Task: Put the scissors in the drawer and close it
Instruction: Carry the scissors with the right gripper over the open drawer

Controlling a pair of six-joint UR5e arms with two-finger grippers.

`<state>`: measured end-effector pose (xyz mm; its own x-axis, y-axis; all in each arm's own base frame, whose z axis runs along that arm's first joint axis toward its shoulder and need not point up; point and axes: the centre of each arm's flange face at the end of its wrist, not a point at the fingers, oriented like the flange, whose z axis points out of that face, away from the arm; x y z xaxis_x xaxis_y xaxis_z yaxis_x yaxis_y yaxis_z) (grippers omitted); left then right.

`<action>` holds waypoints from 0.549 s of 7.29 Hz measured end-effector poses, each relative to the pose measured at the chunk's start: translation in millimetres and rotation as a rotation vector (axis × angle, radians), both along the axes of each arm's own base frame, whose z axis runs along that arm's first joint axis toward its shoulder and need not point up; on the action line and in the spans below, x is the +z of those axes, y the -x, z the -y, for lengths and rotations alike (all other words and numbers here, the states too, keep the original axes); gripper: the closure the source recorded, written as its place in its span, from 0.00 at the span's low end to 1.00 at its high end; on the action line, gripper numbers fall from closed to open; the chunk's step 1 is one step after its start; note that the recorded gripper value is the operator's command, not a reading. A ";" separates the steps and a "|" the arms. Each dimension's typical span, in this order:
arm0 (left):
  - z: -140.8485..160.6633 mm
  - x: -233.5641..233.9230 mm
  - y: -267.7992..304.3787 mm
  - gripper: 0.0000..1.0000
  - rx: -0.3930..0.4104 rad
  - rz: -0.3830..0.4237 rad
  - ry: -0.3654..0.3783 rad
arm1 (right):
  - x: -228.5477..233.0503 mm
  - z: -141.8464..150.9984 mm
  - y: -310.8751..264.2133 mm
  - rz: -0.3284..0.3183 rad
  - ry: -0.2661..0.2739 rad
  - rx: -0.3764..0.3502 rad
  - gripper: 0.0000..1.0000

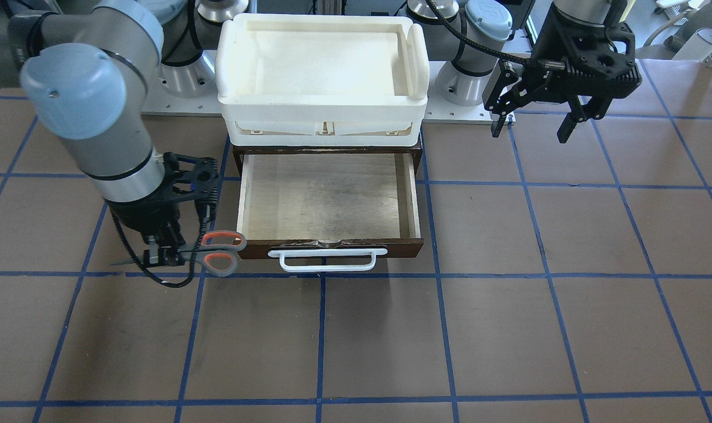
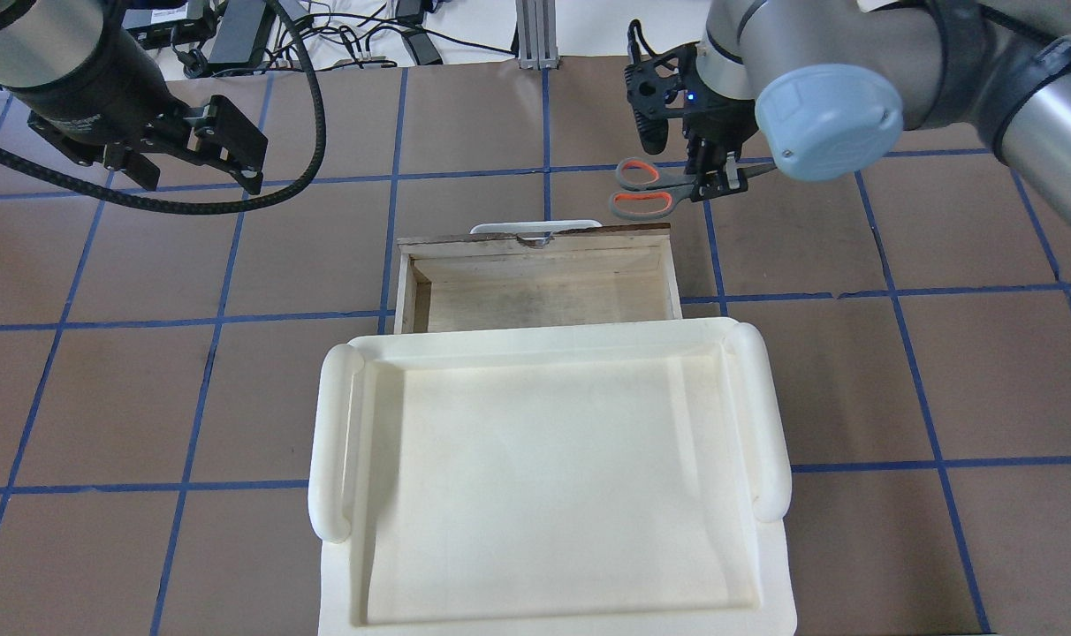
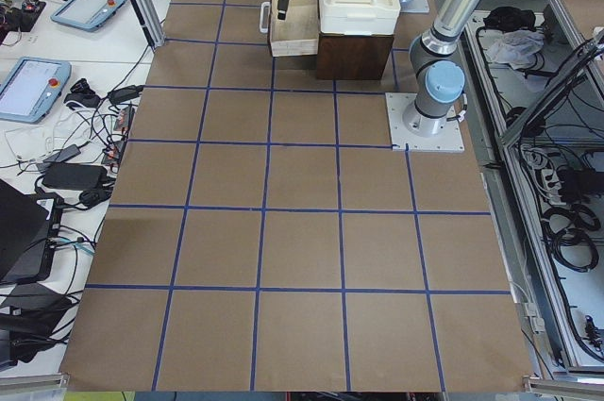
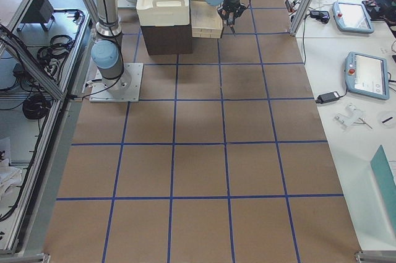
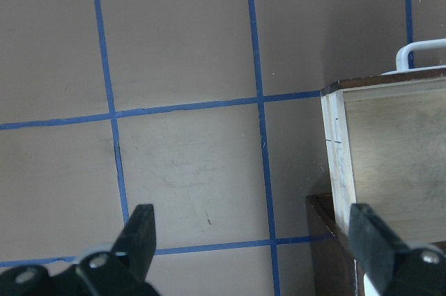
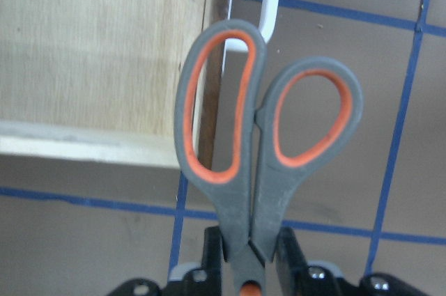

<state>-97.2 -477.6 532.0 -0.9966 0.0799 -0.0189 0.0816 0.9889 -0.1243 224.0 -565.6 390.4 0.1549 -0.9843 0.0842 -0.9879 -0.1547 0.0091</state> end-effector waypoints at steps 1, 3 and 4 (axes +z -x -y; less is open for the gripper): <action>1.9 -5.1 -0.3 0.00 0.003 -0.002 -0.027 | -1.4 -16.1 -36.5 0.007 -0.004 0.005 1.00; -0.6 -9.3 -0.9 0.00 0.011 -0.006 -0.083 | -7.6 -44.4 -89.0 0.010 -0.018 0.046 1.00; -0.8 -11.2 -1.5 0.00 0.015 -0.005 -0.102 | -10.6 -56.2 -106.3 0.008 -0.031 0.056 1.00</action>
<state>-95.7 -476.8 520.8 -0.9978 0.0663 -0.0064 0.0665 0.9975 -0.0231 330.3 -509.4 379.8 0.2091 -0.9763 0.0549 -0.9778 -0.2097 -0.0042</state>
